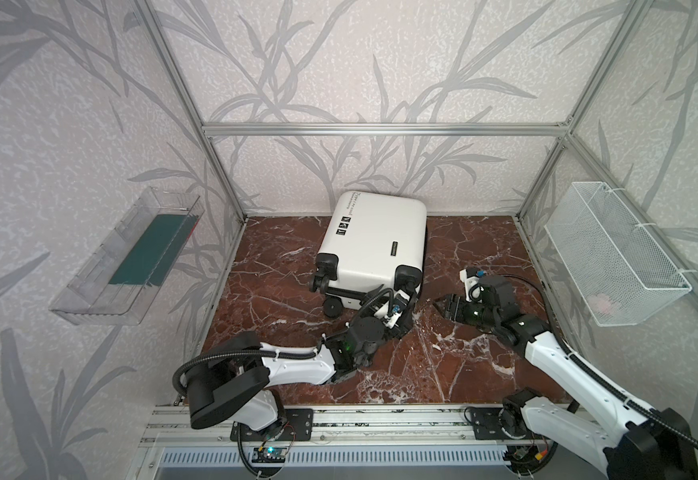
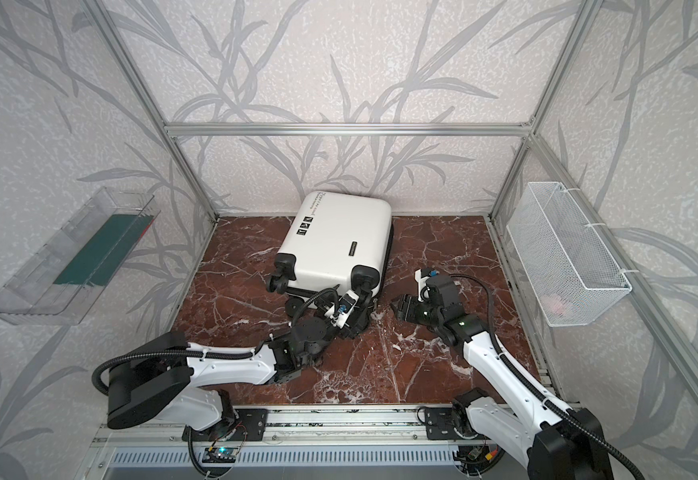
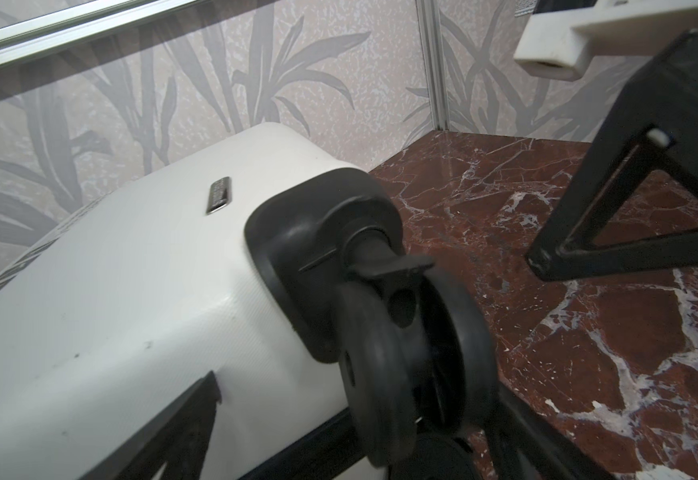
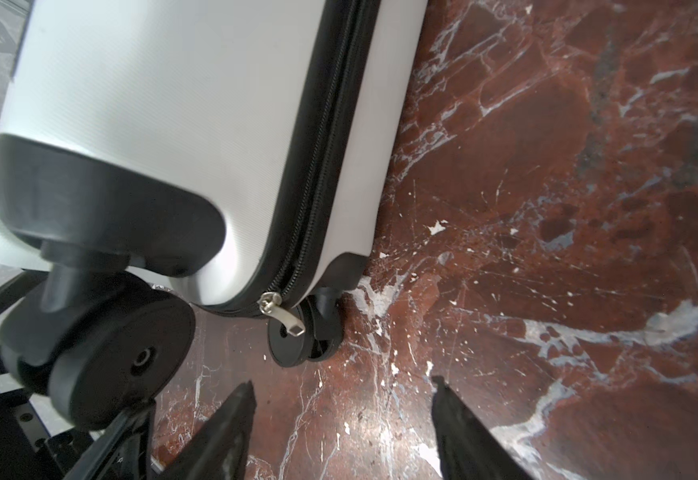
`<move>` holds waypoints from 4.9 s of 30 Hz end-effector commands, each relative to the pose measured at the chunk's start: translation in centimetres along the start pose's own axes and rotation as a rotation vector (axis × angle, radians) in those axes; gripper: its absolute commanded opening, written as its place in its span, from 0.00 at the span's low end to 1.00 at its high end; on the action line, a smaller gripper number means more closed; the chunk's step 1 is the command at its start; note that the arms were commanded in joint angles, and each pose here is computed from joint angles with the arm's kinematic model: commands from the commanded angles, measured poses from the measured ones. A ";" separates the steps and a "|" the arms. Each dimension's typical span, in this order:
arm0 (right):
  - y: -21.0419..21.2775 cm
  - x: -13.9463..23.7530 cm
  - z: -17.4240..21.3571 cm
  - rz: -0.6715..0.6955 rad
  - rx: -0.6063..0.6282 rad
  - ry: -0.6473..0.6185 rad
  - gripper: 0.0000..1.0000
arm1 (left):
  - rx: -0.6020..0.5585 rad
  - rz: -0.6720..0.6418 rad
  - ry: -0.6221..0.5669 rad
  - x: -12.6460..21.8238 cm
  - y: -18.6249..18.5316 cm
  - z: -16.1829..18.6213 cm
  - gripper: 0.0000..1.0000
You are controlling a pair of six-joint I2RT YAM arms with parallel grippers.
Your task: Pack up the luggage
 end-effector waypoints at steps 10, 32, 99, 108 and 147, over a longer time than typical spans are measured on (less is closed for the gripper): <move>4.6 -1.8 -2.8 -0.149 0.066 0.000 0.42 | 0.104 -0.013 -0.018 1.0 0.9 -0.1 0.99; 6.0 -3.2 -1.9 -0.180 0.066 0.040 0.29 | 0.092 -0.040 -0.065 -2.2 -0.5 -0.7 0.99; 0.3 -2.4 0.0 -0.077 0.215 -0.025 0.58 | -0.412 0.088 -0.043 -2.8 0.3 -4.6 0.35; 1.9 -6.5 1.9 -0.098 0.357 -0.044 0.56 | -0.419 0.088 -0.037 -3.0 0.3 -4.8 0.34; 2.8 -8.5 1.4 -0.055 0.324 -0.113 0.27 | -0.381 0.081 -0.023 -2.4 0.6 -3.9 0.32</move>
Point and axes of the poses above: each gripper's point midway between its finger pads, its own x axis back along the fingers, its own y axis along the line the jaws close on, z = x × y, the point moved 9 cm from there along x, back along the fingers, and after that the axes turned 5 degrees about x, right-handed, at the moved point
